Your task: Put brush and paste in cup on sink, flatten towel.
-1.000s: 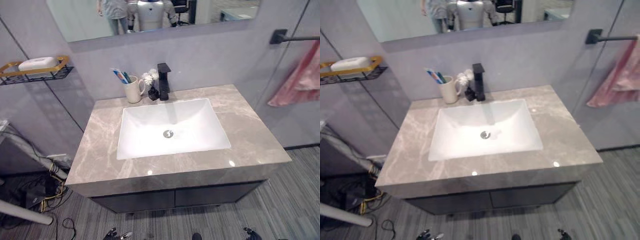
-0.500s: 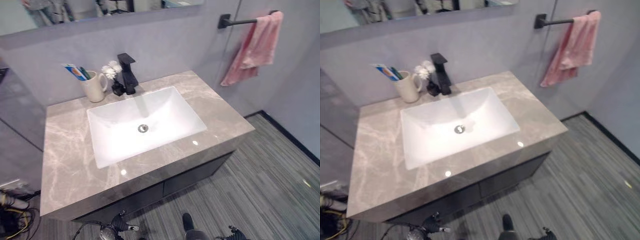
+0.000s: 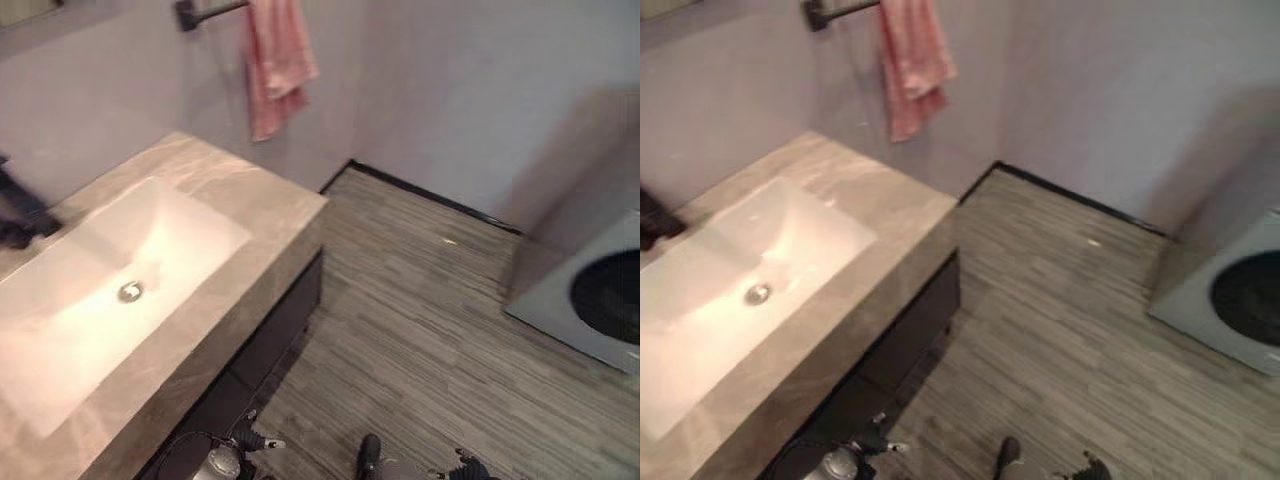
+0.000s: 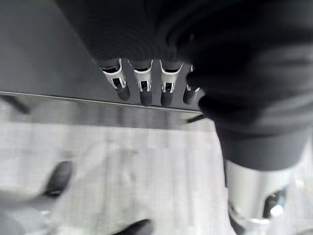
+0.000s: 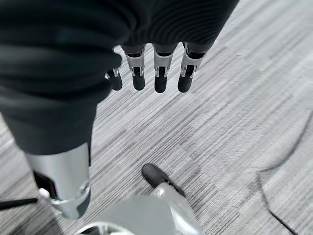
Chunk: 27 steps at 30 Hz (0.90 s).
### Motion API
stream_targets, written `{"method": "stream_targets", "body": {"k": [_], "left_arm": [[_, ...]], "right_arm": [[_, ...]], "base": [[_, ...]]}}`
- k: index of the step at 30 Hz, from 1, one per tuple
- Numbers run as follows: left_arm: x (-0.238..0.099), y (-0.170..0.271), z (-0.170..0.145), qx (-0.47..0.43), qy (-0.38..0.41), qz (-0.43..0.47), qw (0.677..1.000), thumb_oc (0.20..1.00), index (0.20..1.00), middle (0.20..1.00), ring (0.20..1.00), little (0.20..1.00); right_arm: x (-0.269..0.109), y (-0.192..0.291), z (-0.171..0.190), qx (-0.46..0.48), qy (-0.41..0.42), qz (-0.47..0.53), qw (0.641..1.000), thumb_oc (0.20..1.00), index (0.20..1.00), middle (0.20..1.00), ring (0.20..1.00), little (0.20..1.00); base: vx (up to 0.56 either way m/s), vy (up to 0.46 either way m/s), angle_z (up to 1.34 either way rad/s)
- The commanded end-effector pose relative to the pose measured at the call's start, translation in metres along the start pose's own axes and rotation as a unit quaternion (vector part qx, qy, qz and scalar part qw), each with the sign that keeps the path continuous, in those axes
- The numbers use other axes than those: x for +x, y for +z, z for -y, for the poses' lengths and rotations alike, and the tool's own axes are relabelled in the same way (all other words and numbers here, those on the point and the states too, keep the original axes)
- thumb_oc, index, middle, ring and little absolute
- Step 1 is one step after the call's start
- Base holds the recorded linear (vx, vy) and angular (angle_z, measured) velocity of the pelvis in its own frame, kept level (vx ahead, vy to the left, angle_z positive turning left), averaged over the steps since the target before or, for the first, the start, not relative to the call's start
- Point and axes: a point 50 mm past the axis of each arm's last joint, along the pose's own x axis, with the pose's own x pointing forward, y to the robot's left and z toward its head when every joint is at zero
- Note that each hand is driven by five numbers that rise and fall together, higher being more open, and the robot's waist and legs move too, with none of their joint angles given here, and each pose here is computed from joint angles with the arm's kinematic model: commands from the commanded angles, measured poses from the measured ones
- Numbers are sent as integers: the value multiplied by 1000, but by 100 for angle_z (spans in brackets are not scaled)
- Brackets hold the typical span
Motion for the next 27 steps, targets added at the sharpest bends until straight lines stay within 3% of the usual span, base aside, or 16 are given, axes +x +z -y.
{"method": "stream_targets", "body": {"k": [1, 2, 7, 13, 16, 19, 22, 27], "left_arm": [[-1, -10, -1, -66, 18, -18, 997, 1000, 1000, 1000, 1000, 1000], [-2, -14, -8, -114, 35, -26, 993, 1000, 1000, 1000, 1000, 1000], [-5, -24, -13, -127, 60, -40, 989, 1000, 1000, 1000, 1000, 1000], [-9, -34, -13, -130, 66, -49, 988, 1000, 1000, 1000, 1000, 1000], [-8, -33, -13, -105, 56, -47, 992, 1000, 1000, 1000, 1000, 1000], [-6, -19, -19, -130, 66, -13, 989, 1000, 1000, 1000, 1000, 1000], [-3, -1, -23, -101, 68, 23, 992, 1000, 1000, 1000, 1000, 1000], [-3, 4, -20, -103, 64, 40, 992, 1000, 1000, 1000, 1000, 1000]], "right_arm": [[1, 1, 6, -11, -11, 5, 1000, 1000, 1000, 1000, 1000, 1000], [2, 11, 10, 14, -15, 27, 999, 1000, 1000, 1000, 1000, 1000], [4, 21, 18, -31, -13, 46, 998, 1000, 1000, 1000, 1000, 1000], [2, 13, 25, -21, -29, 42, 998, 1000, 1000, 1000, 1000, 1000], [4, 20, 23, 27, -27, 41, 998, 1000, 1000, 1000, 1000, 1000], [7, 46, 31, 169, -59, 81, 981, 1000, 1000, 1000, 1000, 1000], [6, 70, 19, 147, -24, 124, 981, 1000, 1000, 1000, 1000, 1000], [5, 69, 16, 140, -20, 130, 981, 1000, 1000, 1000, 1000, 1000]], "base": [[86, -283, -91], [77, -273, -92], [17, -170, -94], [86, -2, -54], [169, 82, -51], [89, 146, -17], [37, 112, -31], [84, 74, -1]]}}
